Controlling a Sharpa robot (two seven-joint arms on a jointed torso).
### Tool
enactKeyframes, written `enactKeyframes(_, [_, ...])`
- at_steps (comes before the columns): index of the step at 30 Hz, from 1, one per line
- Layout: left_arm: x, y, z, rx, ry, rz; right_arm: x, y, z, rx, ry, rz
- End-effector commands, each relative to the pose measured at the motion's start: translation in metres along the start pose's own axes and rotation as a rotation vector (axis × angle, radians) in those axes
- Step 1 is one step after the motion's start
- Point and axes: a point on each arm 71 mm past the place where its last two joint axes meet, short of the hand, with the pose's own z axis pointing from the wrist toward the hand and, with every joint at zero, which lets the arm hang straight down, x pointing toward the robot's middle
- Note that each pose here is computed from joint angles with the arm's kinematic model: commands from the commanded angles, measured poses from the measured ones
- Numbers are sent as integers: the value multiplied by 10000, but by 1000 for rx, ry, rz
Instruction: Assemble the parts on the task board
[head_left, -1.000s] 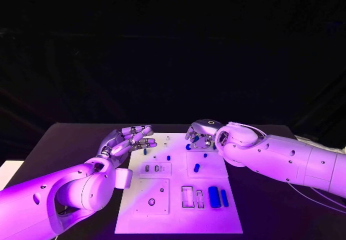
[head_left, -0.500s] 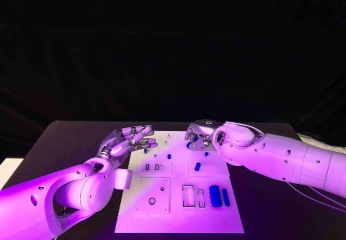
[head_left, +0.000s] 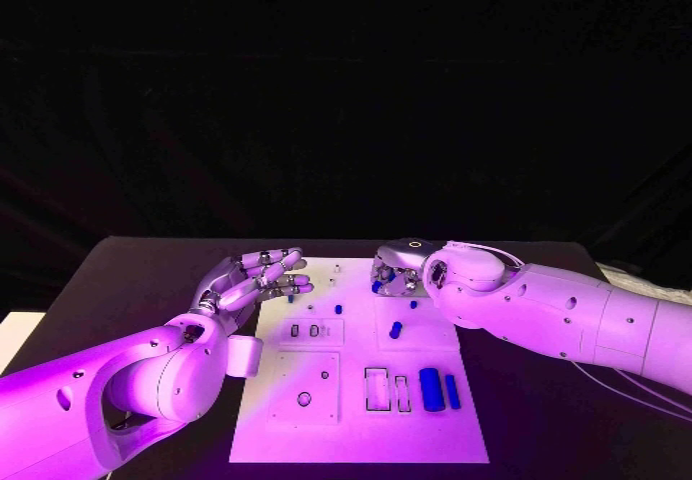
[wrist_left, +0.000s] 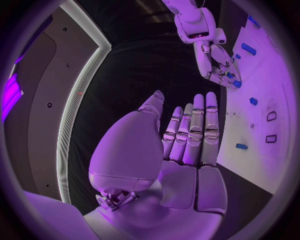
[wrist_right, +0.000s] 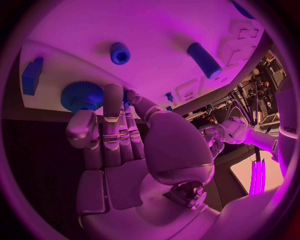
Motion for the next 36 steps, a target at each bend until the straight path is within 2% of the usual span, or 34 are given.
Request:
enactKeyframes(1, [26,-11,4,3,24,-10,6,15,1,0,-6,-23])
enactKeyframes(12, [17,-8,3,-3,25,-11,-121,93,-44,-37,-162,46])
enactKeyframes(15, [11,-7,4,-4,24,-11,-156,122,-38,-33,-188,68])
enactKeyframes(26, [30,-2,10,-7,33,-15,-183,203,162,9,-226,95])
enactKeyframes(36, [38,-5,7,-8,36,-16,-166,259,332,42,-227,94])
